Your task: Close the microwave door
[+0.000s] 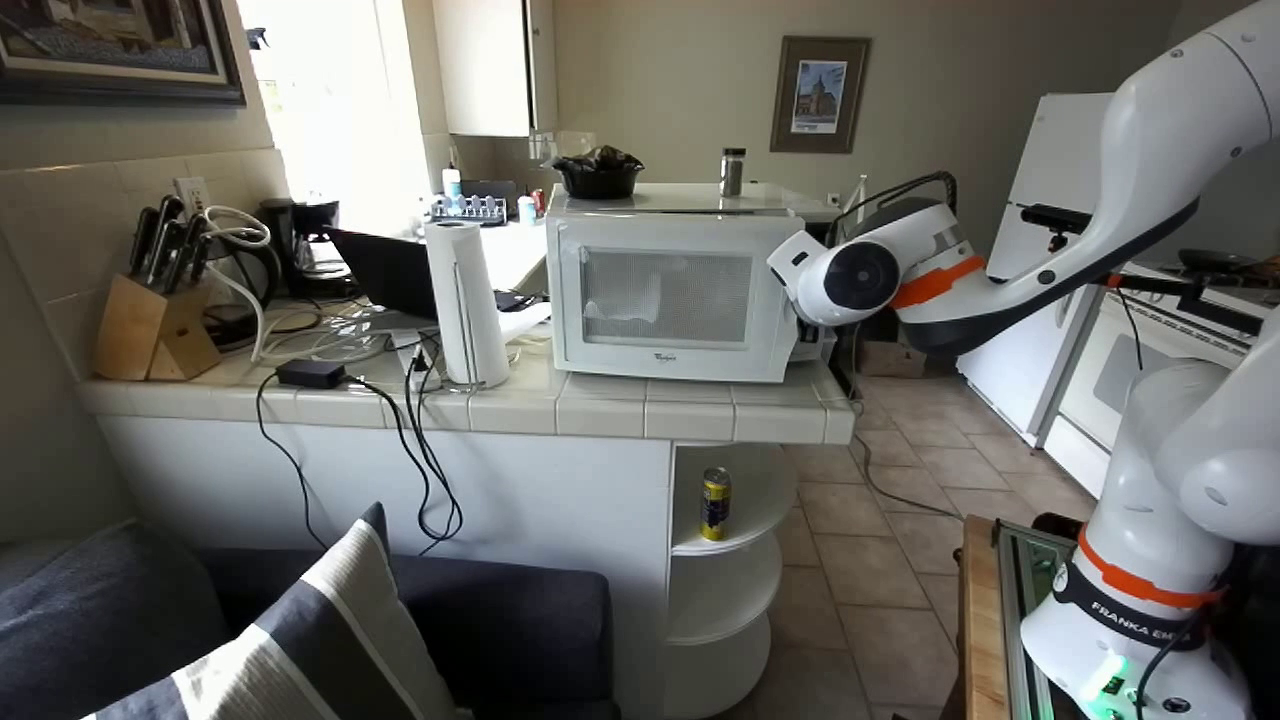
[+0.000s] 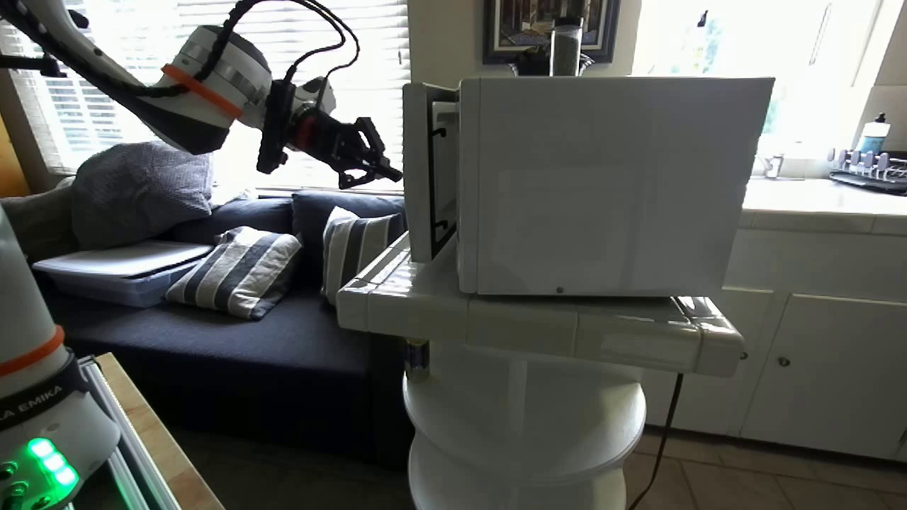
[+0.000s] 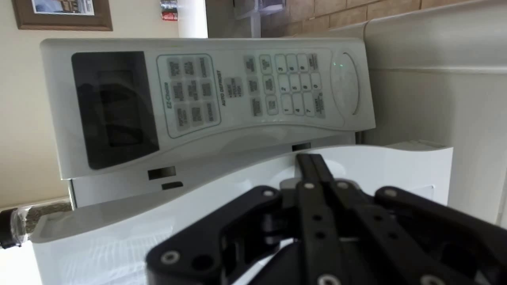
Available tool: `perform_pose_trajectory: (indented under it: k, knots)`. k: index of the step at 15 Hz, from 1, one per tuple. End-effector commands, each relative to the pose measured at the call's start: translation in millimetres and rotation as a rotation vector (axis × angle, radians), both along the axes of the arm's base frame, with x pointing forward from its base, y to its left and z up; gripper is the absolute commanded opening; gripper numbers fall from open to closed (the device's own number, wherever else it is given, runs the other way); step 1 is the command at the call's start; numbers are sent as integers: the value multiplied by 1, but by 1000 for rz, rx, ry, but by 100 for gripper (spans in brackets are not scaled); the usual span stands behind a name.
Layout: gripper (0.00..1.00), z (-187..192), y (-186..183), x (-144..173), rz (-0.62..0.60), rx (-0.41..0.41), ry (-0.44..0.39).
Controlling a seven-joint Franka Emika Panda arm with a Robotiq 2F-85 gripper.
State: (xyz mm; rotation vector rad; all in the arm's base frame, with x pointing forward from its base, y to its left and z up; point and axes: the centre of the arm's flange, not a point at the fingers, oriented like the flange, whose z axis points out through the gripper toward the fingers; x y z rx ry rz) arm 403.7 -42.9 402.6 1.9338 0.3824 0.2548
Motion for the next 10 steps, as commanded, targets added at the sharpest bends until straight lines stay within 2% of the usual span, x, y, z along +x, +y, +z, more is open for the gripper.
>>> perform_pose_trajectory:
  k: [1, 10]
  knots:
    - [0, -14, -7, 3, 24, -17, -14]
    - [0, -21, -16, 10, 90, -52, -73]
